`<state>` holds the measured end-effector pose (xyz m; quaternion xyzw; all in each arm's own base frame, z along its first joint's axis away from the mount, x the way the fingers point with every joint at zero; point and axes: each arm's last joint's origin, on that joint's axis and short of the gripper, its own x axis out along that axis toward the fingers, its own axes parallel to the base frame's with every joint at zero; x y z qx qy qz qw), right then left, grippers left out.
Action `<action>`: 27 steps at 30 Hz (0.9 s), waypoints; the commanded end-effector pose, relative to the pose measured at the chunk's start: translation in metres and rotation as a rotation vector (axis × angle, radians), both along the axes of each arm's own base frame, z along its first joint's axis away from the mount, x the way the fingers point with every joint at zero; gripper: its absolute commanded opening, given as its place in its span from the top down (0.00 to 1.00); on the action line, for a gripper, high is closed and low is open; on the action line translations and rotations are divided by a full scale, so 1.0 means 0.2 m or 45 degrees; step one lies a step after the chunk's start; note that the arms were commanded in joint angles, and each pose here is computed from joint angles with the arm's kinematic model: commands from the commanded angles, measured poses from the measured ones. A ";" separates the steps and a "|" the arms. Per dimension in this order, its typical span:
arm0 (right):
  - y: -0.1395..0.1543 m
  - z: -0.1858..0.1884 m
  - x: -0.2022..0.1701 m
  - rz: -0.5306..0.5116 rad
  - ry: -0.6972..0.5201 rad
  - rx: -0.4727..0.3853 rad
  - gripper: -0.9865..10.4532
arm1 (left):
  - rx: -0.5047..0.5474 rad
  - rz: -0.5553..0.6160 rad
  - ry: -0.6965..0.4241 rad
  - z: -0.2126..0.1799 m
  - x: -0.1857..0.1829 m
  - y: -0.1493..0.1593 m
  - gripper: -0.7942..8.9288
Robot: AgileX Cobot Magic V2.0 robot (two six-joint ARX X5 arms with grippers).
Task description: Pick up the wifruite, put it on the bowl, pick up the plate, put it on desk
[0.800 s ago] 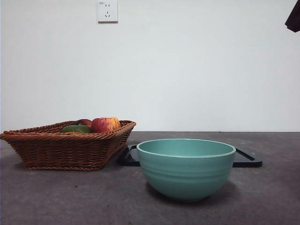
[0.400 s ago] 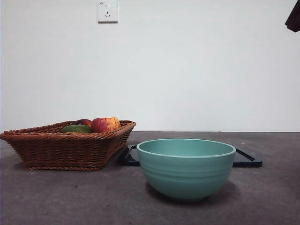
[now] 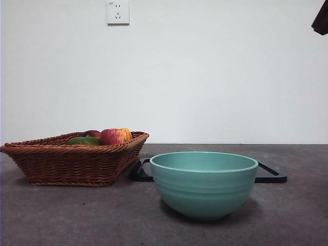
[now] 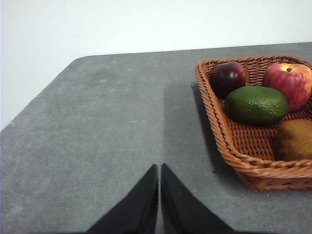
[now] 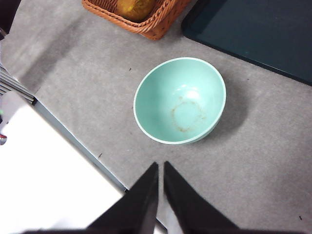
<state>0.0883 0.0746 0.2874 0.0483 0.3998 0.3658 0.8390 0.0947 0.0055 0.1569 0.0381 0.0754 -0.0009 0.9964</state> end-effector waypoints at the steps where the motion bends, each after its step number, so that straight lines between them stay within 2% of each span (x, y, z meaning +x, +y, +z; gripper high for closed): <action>1: 0.01 0.03 0.00 0.021 -0.031 0.009 0.91 | -0.006 0.006 0.034 -0.04 0.00 0.00 0.91; 24: 0.01 0.03 0.00 0.020 -0.032 0.010 0.91 | -0.006 0.005 0.034 -0.04 0.00 0.00 0.91; 27: -0.01 0.04 -0.01 0.048 -0.132 -0.023 0.91 | -0.006 0.005 0.034 -0.04 0.00 0.00 0.91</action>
